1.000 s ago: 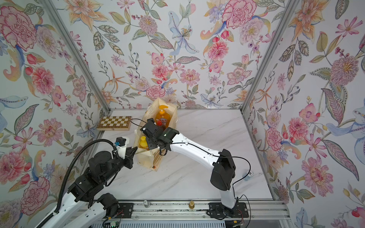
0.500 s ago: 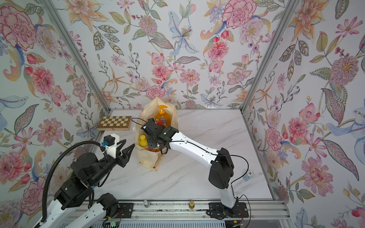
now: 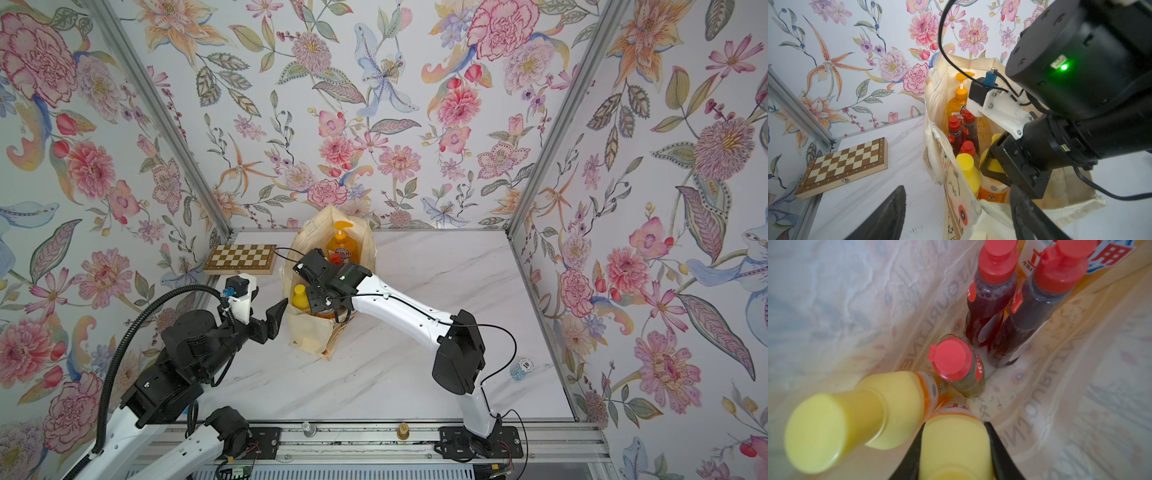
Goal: Pack dish soap into the shopping bag
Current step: Place the bottle of dish soap in the shopping bag.
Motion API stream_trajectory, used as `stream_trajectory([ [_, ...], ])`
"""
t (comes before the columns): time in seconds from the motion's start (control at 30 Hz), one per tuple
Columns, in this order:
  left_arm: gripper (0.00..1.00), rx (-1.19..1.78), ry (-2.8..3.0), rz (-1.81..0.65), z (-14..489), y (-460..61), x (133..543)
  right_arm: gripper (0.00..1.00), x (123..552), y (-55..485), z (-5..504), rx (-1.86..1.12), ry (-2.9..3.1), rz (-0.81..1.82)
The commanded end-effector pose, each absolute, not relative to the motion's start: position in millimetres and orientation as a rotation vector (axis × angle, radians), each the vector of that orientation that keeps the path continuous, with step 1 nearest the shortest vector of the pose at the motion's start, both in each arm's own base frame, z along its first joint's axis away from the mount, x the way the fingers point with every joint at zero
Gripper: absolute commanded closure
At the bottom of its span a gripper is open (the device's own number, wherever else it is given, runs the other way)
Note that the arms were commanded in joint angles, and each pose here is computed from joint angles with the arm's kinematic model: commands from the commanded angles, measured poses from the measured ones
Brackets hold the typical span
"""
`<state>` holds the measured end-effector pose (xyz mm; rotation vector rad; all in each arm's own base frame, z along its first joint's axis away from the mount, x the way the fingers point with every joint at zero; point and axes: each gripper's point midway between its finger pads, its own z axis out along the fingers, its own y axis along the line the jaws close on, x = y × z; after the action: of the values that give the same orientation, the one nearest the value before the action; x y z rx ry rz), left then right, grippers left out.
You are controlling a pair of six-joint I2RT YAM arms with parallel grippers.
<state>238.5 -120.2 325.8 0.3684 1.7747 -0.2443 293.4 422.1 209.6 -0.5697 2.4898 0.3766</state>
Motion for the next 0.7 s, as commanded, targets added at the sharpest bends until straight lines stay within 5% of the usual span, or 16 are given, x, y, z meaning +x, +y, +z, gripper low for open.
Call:
stream_trajectory([
  [0.0,0.20,0.270,1.741,-0.272,354,-119,246,1.00,280,432,212,-0.581,2.524,0.429],
  [0.67,0.39,0.211,1.928,-0.298,309,-120,259,1.00,274,441,192,-0.597,2.562,0.407],
])
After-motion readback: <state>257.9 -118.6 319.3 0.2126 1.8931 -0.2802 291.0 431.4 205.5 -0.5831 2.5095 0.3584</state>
